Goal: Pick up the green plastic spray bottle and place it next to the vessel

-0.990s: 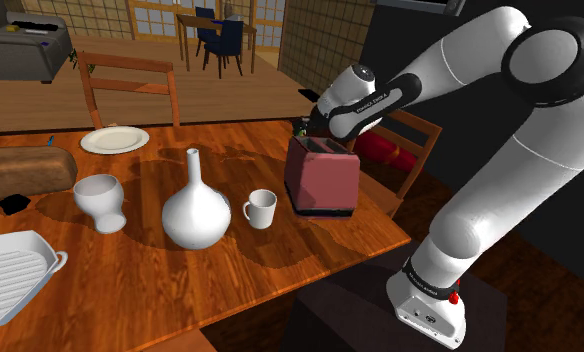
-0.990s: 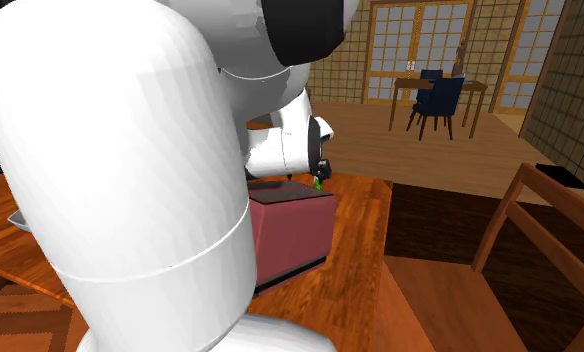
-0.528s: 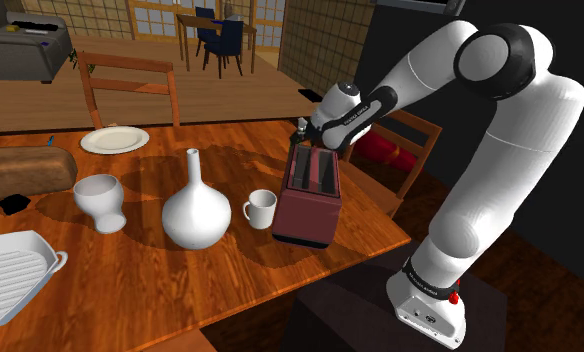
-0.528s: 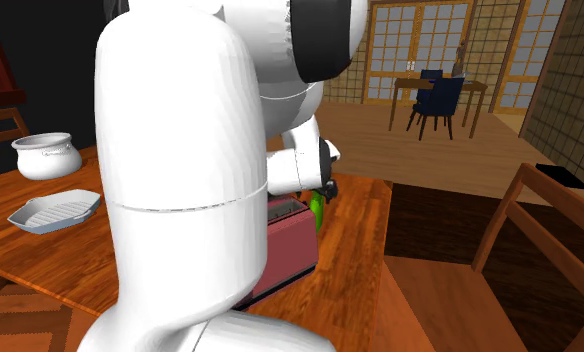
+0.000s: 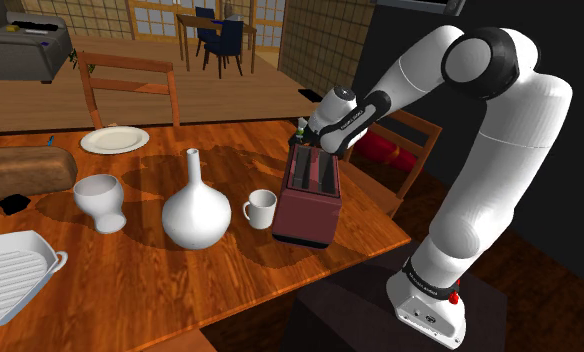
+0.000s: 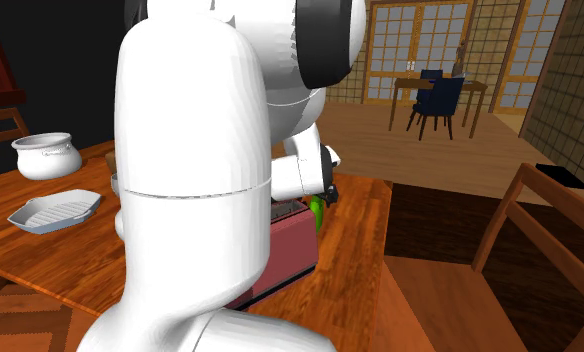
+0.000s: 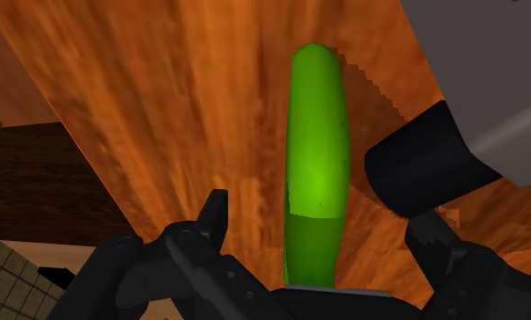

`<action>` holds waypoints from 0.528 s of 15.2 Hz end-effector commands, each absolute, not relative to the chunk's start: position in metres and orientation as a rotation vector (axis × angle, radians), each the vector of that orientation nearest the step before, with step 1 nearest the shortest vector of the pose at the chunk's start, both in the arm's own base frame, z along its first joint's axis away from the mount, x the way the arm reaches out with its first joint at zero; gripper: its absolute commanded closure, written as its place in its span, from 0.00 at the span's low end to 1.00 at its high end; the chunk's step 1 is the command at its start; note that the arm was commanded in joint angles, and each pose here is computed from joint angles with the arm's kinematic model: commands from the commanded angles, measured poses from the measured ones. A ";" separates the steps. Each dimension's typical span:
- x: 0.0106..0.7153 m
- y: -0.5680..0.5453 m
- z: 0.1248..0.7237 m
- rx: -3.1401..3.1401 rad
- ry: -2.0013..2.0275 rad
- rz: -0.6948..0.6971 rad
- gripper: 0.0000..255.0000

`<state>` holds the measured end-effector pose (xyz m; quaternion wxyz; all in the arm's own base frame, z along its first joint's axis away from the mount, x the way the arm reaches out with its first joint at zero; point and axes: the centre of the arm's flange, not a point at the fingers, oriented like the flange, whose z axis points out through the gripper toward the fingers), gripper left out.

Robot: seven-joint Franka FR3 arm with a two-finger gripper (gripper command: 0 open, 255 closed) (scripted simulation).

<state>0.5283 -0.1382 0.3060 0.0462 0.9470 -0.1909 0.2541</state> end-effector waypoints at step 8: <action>0.528 -0.138 0.306 2.891 -0.583 0.776 1.00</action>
